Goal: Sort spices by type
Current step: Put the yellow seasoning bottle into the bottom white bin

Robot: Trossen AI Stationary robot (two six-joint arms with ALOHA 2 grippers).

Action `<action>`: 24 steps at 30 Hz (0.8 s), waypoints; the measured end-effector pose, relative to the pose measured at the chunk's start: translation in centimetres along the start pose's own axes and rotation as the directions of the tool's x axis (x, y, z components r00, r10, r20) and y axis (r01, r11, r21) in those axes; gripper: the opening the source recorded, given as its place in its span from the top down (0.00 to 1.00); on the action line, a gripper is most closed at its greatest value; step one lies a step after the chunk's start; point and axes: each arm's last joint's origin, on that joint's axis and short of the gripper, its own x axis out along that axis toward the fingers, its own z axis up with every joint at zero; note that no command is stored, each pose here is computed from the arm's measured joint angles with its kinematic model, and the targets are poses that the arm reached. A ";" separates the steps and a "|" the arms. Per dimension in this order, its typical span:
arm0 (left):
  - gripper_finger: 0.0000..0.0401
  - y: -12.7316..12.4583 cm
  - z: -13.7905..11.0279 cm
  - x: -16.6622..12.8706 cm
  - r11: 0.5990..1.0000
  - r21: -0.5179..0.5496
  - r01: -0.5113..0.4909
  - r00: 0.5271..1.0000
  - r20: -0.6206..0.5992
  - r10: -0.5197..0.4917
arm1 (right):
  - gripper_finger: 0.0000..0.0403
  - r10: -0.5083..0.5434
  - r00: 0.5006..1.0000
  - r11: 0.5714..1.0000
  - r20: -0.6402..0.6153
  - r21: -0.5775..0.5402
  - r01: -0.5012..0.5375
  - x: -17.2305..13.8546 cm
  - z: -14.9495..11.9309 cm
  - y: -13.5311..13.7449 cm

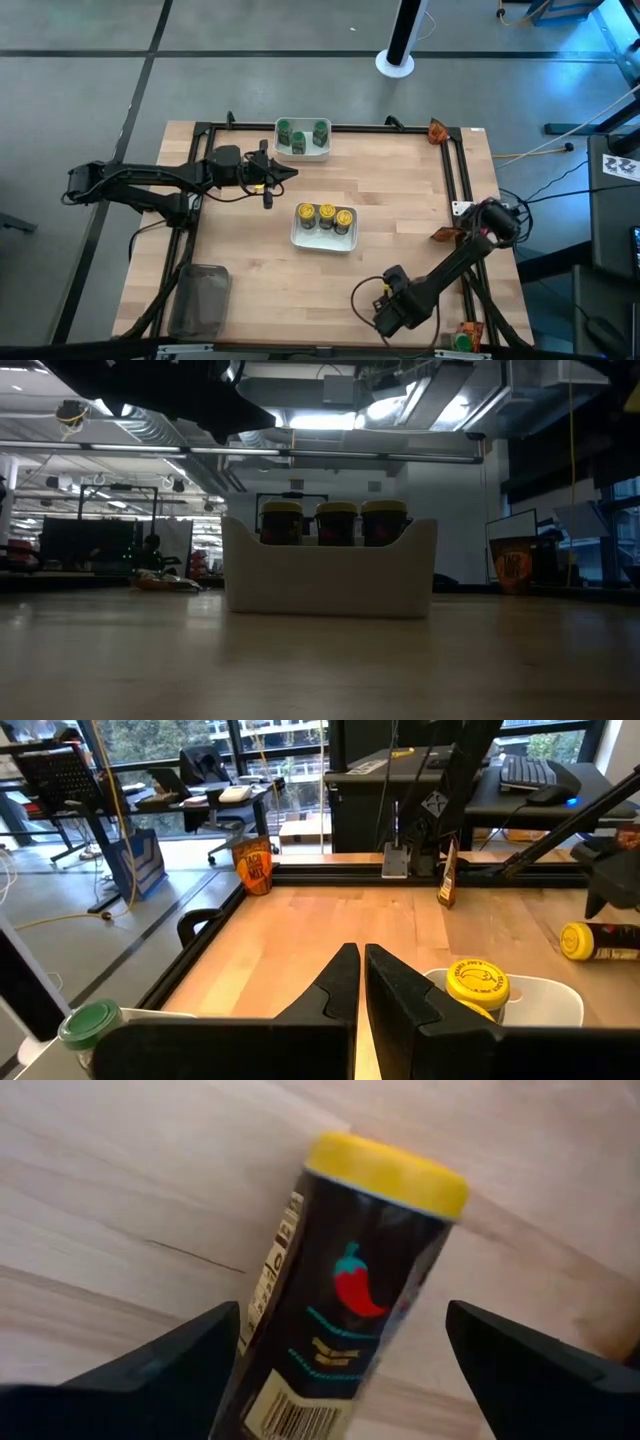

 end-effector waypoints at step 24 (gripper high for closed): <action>0.98 0.0 0.1 0.0 1.000 0.021 -0.001 1.000 0.007 0.001 | 0.58 0.188 0.929 0.939 0.320 -0.335 -0.075 -3.5 3.9 2.8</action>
